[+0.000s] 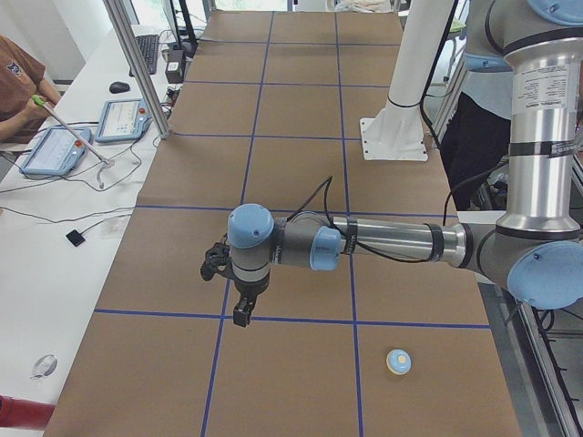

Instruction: Place and press bell with both arms

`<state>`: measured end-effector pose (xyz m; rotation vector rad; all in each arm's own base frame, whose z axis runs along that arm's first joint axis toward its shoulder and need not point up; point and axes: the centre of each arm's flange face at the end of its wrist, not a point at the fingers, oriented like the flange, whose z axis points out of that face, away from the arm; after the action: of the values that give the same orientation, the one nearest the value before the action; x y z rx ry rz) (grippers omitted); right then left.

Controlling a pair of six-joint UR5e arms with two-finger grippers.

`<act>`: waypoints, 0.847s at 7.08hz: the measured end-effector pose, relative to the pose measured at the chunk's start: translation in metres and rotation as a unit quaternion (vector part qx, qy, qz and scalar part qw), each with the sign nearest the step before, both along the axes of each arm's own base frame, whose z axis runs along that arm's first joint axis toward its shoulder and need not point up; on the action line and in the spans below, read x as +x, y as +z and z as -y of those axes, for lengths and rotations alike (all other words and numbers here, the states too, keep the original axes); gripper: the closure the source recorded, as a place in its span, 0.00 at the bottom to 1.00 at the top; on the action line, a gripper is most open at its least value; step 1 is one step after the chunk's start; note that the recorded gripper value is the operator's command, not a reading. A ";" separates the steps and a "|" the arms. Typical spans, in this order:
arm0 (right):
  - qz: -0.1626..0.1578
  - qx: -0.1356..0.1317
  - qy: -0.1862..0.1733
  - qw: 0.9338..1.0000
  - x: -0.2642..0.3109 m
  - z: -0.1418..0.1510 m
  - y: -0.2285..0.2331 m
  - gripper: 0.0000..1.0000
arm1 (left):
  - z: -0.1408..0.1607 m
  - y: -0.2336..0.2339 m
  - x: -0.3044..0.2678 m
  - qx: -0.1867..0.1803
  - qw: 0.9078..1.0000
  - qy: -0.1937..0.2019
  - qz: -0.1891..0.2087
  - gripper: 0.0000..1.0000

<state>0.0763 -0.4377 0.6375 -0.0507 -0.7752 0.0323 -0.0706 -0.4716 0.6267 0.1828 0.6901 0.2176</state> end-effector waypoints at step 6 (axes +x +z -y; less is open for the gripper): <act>-0.003 0.009 0.002 1.000 0.001 0.007 -0.009 0.00 | -0.013 0.014 0.000 -0.013 1.000 -0.001 -0.001 0.00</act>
<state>0.0769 -0.4446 0.6283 -0.0322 -0.7697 0.0302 -0.0702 -0.4589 0.6408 0.1580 0.6952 0.2063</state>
